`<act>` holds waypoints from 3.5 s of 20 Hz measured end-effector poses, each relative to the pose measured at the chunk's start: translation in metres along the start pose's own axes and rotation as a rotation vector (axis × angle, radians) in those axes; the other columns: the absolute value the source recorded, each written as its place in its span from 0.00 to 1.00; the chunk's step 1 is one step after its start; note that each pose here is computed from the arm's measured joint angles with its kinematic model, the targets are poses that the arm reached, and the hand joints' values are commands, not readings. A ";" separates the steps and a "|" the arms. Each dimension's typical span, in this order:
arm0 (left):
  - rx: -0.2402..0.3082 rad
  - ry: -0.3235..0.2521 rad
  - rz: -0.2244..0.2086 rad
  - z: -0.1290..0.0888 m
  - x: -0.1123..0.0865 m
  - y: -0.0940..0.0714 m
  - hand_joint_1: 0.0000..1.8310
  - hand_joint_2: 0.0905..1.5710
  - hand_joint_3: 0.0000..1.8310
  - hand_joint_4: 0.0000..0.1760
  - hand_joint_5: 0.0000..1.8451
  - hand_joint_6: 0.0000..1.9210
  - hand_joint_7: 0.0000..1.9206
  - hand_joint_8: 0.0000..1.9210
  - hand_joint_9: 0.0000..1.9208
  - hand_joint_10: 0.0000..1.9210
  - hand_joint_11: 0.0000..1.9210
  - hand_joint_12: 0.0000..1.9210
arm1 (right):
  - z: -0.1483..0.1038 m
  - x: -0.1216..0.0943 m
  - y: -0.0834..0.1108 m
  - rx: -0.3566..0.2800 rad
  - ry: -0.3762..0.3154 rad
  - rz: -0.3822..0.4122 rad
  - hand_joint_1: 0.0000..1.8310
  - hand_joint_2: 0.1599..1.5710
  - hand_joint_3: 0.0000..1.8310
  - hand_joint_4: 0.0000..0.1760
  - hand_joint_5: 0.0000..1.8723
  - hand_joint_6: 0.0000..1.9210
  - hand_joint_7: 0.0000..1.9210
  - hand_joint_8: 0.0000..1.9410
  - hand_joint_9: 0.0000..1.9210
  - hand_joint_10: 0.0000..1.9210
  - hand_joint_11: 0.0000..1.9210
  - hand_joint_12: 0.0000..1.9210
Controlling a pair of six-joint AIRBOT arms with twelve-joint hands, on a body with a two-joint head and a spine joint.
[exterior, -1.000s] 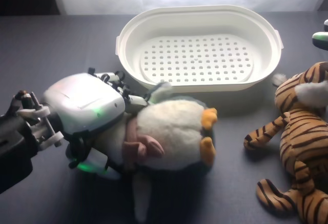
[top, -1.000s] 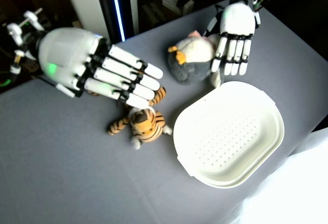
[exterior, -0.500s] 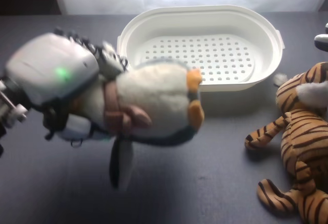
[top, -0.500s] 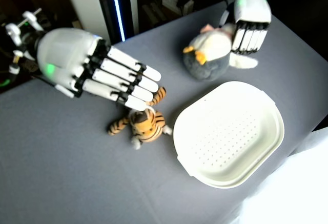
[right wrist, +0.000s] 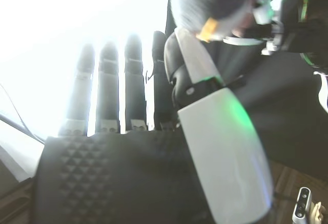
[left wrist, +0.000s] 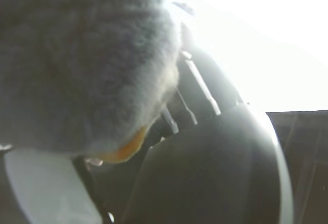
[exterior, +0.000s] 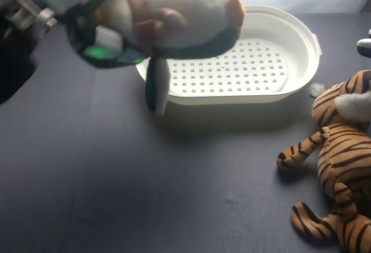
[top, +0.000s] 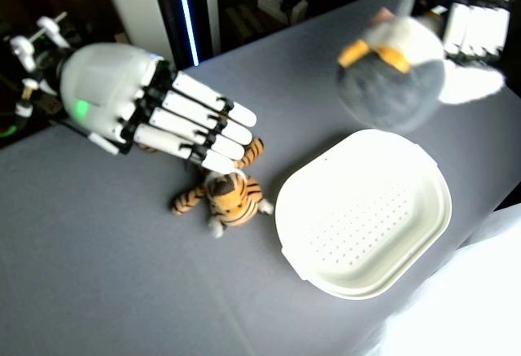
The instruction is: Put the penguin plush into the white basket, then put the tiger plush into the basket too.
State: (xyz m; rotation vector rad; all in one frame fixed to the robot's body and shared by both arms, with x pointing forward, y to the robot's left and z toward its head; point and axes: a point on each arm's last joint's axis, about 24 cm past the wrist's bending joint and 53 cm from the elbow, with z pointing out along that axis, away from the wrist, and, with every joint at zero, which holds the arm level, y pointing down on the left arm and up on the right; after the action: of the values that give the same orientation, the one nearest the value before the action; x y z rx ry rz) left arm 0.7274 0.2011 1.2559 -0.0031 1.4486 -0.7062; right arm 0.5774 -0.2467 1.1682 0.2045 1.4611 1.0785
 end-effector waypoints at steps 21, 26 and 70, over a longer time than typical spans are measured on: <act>-0.084 0.094 0.123 -0.016 0.040 0.009 0.47 0.54 0.00 1.00 0.00 0.00 0.00 0.00 0.02 0.00 0.00 0.34 | -0.013 0.002 -0.002 0.014 0.041 0.020 0.52 0.80 0.00 0.05 0.26 0.00 0.22 0.00 0.23 0.00 0.21 0.10; 0.067 0.050 0.066 -0.049 0.039 -0.036 0.40 0.47 0.00 1.00 0.00 0.00 0.00 0.00 0.00 0.00 0.00 0.07 | -0.030 0.012 0.015 -0.002 0.168 -0.054 0.43 0.66 0.00 0.99 0.13 0.00 0.14 0.00 0.17 0.00 0.20 0.05; 0.172 -0.119 -0.207 -0.128 0.010 -0.047 0.43 0.42 0.00 1.00 0.00 0.00 0.00 0.00 0.00 0.00 0.00 0.00 | 0.175 0.036 -0.016 -0.001 0.121 -0.098 0.39 0.69 0.01 0.60 0.04 0.00 0.03 0.00 0.07 0.00 0.00 0.21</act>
State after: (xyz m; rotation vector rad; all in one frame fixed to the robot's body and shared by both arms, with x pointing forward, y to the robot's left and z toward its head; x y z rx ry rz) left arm 0.5918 0.2115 1.2455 -0.0619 1.2810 -0.9821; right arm 0.7252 -0.1459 1.1641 0.0667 1.5627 1.0267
